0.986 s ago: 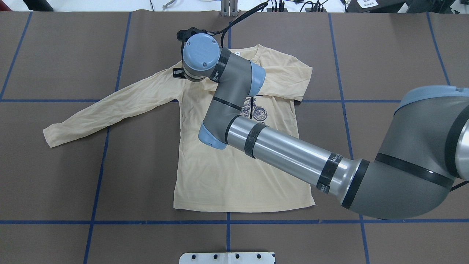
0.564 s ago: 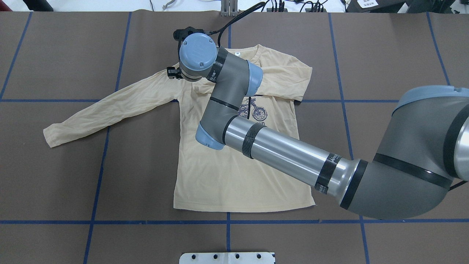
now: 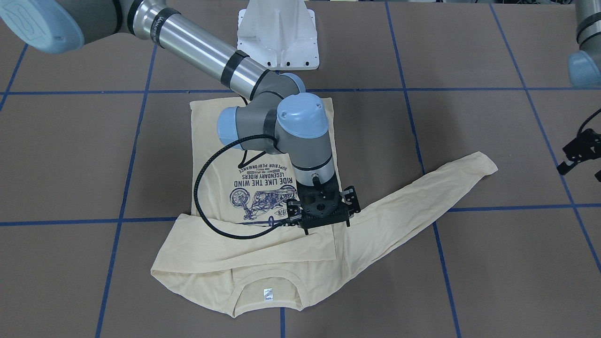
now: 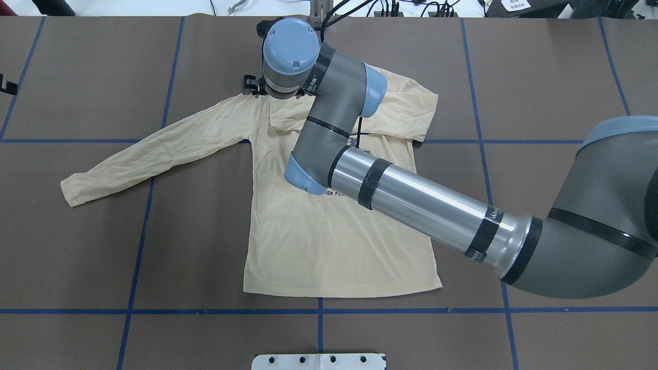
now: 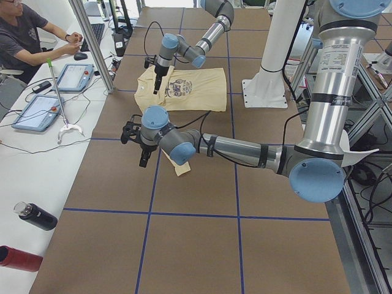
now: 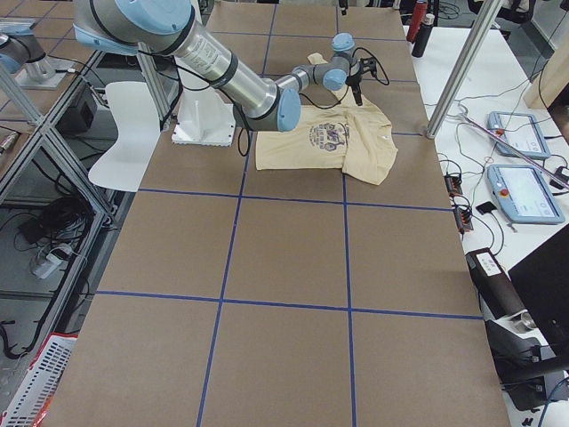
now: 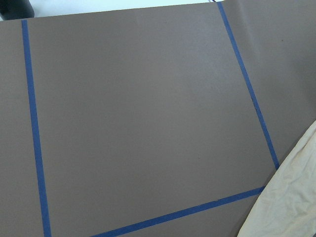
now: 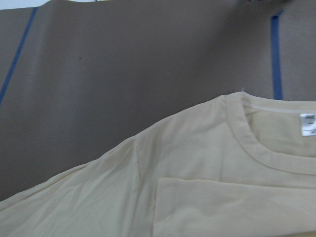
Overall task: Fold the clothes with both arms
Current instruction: 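Raise the right gripper away while the left gripper grasps the other sleeve cuff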
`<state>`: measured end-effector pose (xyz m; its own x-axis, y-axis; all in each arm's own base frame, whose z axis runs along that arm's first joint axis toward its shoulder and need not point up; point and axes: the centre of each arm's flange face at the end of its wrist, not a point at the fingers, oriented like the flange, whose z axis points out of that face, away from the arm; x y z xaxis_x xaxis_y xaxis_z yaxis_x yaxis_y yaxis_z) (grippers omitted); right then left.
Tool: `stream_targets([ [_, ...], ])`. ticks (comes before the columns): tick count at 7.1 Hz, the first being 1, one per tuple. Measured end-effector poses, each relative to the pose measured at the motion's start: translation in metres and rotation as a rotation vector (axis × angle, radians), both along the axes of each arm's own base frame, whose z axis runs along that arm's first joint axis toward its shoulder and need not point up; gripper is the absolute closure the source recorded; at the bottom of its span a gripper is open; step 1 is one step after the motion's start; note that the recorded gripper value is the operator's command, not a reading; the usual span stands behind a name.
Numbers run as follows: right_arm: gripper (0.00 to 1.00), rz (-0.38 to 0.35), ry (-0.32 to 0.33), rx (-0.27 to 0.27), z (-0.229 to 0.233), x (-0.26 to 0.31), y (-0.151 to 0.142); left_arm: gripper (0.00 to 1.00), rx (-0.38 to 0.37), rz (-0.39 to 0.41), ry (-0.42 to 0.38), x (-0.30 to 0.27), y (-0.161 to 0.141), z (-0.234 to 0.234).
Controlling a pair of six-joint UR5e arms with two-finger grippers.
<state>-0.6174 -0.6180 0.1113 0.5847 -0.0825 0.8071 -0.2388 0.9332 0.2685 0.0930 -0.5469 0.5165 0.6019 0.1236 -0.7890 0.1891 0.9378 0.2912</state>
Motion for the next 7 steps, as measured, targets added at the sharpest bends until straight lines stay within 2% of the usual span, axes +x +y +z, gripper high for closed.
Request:
stream_targets([
  [3,0.00,-0.082,0.038,-0.153,0.044,0.121,-0.013,0.01,-0.100,-0.106,0.027,0.117,0.067,0.023],
  [5,0.00,-0.135,0.111,-0.209,0.070,0.200,-0.005,0.01,-0.154,-0.132,-0.003,0.176,0.099,0.049],
  [7,0.00,-0.159,0.128,-0.256,0.077,0.235,-0.004,0.01,-0.176,-0.131,-0.046,0.189,0.109,0.073],
])
